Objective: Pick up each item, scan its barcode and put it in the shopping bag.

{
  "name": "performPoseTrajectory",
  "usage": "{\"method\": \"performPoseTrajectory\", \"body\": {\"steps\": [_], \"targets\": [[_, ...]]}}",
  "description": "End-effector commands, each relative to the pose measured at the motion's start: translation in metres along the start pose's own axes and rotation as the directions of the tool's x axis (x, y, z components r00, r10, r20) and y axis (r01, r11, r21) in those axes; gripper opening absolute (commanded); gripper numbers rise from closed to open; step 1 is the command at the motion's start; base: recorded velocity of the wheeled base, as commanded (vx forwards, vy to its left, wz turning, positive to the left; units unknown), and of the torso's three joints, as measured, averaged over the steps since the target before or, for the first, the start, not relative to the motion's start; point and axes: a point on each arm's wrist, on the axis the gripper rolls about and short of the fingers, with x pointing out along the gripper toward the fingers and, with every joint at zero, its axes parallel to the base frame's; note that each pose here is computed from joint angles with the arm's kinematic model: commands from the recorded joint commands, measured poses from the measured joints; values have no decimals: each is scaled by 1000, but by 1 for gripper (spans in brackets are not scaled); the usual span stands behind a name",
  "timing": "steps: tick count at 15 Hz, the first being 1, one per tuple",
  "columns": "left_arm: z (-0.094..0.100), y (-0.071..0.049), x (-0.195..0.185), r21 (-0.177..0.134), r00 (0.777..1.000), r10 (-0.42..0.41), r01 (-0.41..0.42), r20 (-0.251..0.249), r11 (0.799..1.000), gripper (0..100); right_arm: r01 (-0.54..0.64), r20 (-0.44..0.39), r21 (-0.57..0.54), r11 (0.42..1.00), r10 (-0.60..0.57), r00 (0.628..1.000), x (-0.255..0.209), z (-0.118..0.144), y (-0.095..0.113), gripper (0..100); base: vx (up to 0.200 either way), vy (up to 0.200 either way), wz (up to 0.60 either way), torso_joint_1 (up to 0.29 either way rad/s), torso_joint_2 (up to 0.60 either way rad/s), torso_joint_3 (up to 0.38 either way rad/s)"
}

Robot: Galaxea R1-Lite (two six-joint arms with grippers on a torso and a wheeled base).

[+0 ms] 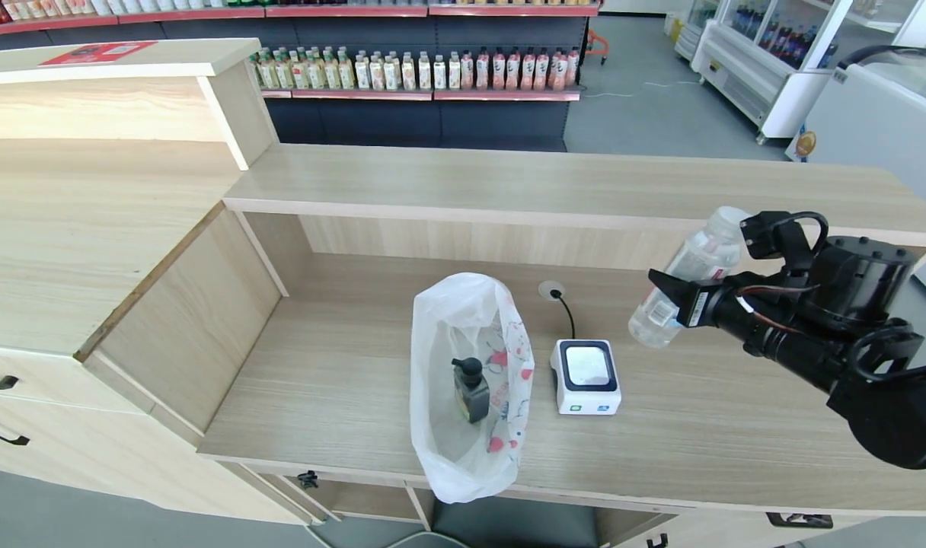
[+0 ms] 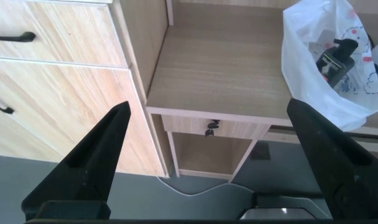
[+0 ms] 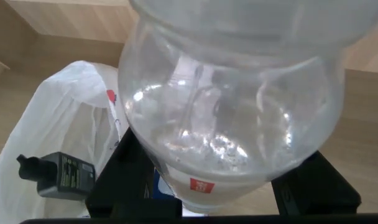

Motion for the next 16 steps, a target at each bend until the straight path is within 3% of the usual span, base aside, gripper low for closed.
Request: {"method": "performPoseTrajectory", "body": {"steps": [1,3,7,12,16], "targets": [[0,0,0,0,1000,1,-1,0,1000,100,-49,-29,-1,999,49,998,9,-10,11,0,0,0,0,0,0,0],[0,0,0,0,1000,1,-1,0,1000,100,-76,-33,-4,997,76,997,16,-13,17,0,0,0,0,0,0,0],[0,0,0,2,1000,1,-1,0,1000,100,-213,-25,-12,977,213,977,72,-34,67,0,0,0,0,0,0,0],[0,0,0,2,1000,1,-1,0,1000,100,-308,-50,-21,951,307,951,99,-66,112,0,0,0,0,0,0,0],[0,0,0,2,1000,1,-1,0,1000,100,-311,-47,-75,947,308,950,126,-87,118,0,0,0,0,0,0,0]]}}
